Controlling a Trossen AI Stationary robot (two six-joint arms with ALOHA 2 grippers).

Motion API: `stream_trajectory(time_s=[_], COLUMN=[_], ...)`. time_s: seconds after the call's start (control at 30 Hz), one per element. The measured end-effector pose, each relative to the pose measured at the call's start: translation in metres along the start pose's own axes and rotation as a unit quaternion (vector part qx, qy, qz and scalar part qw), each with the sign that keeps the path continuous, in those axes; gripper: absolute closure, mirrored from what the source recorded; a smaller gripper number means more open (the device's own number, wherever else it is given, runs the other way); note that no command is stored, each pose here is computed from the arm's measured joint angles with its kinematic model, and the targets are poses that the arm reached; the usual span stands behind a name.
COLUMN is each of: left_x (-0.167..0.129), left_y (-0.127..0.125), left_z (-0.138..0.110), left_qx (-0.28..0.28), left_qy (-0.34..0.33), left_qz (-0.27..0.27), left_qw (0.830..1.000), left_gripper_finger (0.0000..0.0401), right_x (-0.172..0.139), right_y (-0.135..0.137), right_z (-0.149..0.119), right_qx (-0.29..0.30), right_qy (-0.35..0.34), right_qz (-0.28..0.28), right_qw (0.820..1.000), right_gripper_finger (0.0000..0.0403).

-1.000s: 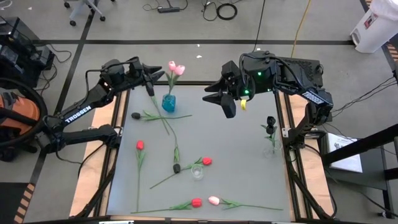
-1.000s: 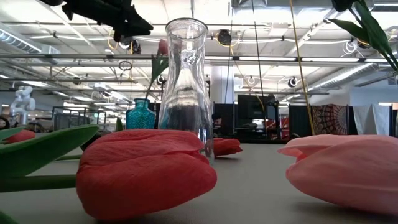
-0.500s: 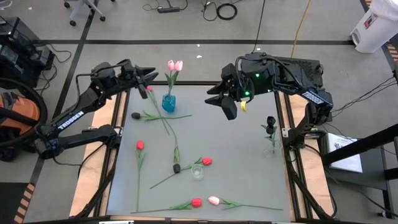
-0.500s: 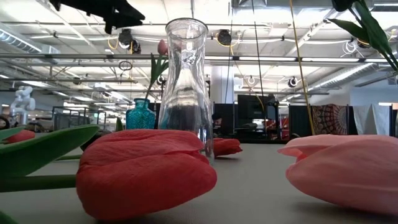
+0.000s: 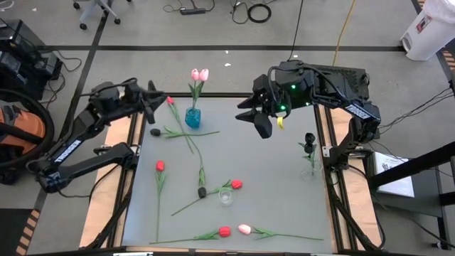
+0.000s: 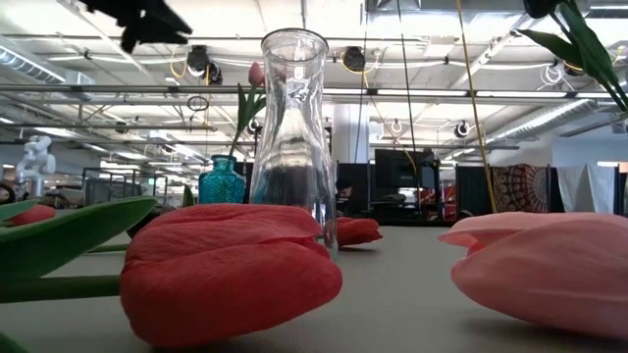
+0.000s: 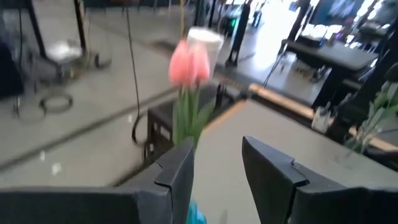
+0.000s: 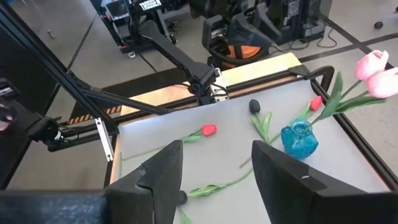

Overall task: Sort flowers into vase by color
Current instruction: Put the red flower into the left transparent vase

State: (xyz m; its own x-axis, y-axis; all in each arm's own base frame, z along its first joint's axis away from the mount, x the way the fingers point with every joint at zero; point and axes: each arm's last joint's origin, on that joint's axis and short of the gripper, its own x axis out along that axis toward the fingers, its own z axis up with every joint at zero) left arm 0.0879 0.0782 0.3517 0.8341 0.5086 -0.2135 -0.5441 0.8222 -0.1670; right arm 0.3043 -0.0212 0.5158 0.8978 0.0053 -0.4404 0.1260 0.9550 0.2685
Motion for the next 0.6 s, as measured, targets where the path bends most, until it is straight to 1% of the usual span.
stream_trajectory(time_s=[0.2,0.33,0.43,0.6], left_x=[-0.009,-0.010,-0.013,-0.018], left_y=[0.000,0.001,0.000,-0.003], left_z=[-0.017,-0.027,-0.035,-0.046], left_qx=[-0.072,-0.137,-0.192,-0.276], left_qy=[0.075,0.126,0.168,0.239], left_qz=[0.014,0.025,0.024,0.009], left_qw=[0.994,0.982,0.967,0.931], left_gripper_finger=[0.0259,0.0259,0.0259,0.0259], right_x=[0.000,0.000,0.000,0.000], right_y=[0.000,0.000,0.000,0.000], right_z=[-0.001,-0.001,-0.001,-0.001], right_qx=[0.001,0.004,0.005,0.005], right_qy=[0.007,0.007,0.007,0.007], right_qz=[-0.002,-0.002,-0.002,-0.002], right_qw=[1.000,1.000,1.000,1.000], right_gripper_finger=[0.0218,0.0218,0.0218,0.0218])
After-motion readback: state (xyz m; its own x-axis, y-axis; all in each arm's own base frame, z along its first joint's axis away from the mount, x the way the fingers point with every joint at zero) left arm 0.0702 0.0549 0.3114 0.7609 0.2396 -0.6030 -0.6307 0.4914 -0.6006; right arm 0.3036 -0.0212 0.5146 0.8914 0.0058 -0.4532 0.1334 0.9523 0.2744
